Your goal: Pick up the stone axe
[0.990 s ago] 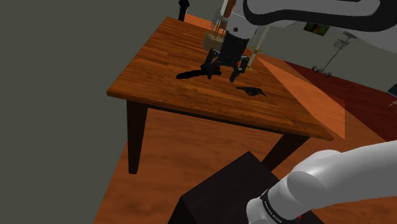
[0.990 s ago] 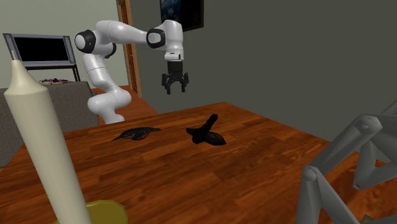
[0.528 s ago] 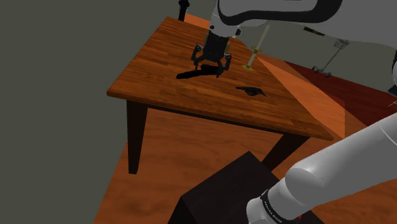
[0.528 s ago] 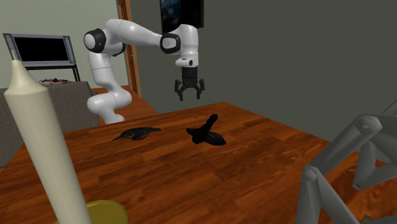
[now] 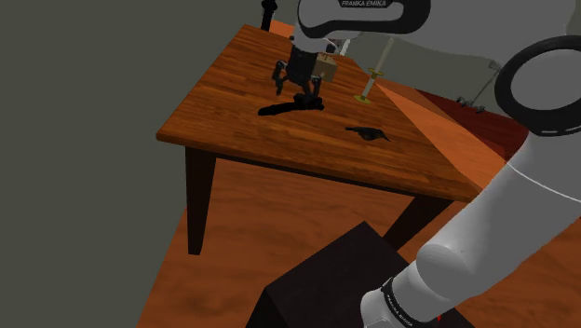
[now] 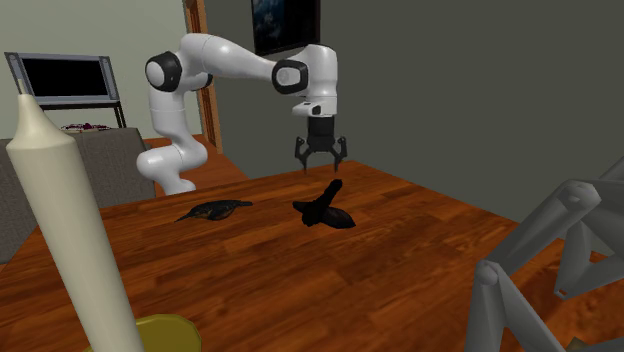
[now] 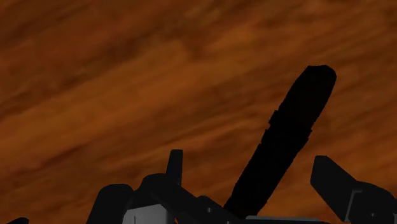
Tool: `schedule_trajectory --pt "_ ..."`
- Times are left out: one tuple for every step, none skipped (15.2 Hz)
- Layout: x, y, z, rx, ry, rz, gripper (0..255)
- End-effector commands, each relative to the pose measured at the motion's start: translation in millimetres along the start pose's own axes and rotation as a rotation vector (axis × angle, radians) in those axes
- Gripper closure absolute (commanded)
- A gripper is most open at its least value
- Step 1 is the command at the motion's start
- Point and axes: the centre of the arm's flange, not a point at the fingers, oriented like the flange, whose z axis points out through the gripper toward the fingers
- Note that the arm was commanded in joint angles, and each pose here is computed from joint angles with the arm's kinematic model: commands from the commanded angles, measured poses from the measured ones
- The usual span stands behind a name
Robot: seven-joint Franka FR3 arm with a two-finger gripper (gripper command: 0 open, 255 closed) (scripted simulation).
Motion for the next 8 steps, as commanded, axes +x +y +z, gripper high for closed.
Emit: schedule_trajectory --pt "23.6 -11.5 7.9 -0.001 0.003 0.095 0" --pt "35.2 -16.4 11.5 -0.001 0.004 0.14 0" --pt "47.0 -20.7 15.0 -0.002 0.005 0.185 0" --pt "53.2 -22.7 16.9 -0.002 0.006 0.208 0" --pt "52.9 -22.7 22.1 -0.002 0.006 0.208 0" --pt "52.6 -22.7 27.4 -0.002 0.006 0.208 0" --pt "52.2 -22.7 32.7 -0.002 0.006 0.208 0" --pt "51.9 -22.8 37.9 -0.002 0.006 0.208 0"
